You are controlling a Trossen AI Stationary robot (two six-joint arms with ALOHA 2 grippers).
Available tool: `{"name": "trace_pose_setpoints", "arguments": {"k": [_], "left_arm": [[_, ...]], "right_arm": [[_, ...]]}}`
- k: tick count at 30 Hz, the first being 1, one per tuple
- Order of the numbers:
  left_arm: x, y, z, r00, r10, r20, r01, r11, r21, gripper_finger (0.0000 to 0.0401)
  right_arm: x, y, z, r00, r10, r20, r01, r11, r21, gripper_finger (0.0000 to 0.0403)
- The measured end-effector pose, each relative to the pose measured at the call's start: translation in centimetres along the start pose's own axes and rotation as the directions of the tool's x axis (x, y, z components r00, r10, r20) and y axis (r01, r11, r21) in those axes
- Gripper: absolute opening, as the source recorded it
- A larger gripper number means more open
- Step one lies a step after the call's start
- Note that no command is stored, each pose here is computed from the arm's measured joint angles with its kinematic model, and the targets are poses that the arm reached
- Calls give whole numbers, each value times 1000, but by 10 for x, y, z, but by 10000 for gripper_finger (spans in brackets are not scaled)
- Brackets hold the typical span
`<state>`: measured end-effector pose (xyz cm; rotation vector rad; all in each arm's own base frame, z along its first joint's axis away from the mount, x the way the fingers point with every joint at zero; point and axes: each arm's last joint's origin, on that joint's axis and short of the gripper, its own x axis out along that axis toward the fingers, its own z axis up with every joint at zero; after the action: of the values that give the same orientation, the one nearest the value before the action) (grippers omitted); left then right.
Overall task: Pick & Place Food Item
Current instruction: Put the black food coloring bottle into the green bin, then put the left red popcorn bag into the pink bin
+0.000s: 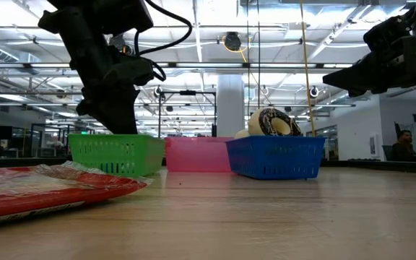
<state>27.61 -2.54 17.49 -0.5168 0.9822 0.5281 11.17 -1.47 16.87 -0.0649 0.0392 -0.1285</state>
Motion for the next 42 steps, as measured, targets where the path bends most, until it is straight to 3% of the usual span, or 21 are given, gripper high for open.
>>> {"name": "trace_pose_setpoints", "arguments": {"k": [11, 20, 30, 33, 38, 42], "left_arm": [[0, -1, -1, 999, -38, -39, 39, 999, 17, 58], [0, -3, 4, 999, -41, 34, 40, 998, 40, 58], [2, 9, 3, 998, 5, -65, -12, 994, -107, 61], [3, 14, 3, 994, 18, -105, -36, 984, -174, 85], [4, 20, 5, 989, 10, -146, -47, 966, -253, 170], [-5, 21, 13, 969, -124, -214, 58, 955, -290, 232]], "right_arm": [[0, 0, 0, 1000, 0, 0, 0, 1000, 0, 4], [0, 0, 0, 1000, 0, 0, 0, 1000, 0, 4], [0, 0, 0, 1000, 0, 0, 0, 1000, 0, 4], [0, 0, 0, 1000, 0, 0, 0, 1000, 0, 4], [0, 0, 0, 1000, 0, 0, 0, 1000, 0, 4], [0, 0, 0, 1000, 0, 0, 0, 1000, 0, 4]]}}
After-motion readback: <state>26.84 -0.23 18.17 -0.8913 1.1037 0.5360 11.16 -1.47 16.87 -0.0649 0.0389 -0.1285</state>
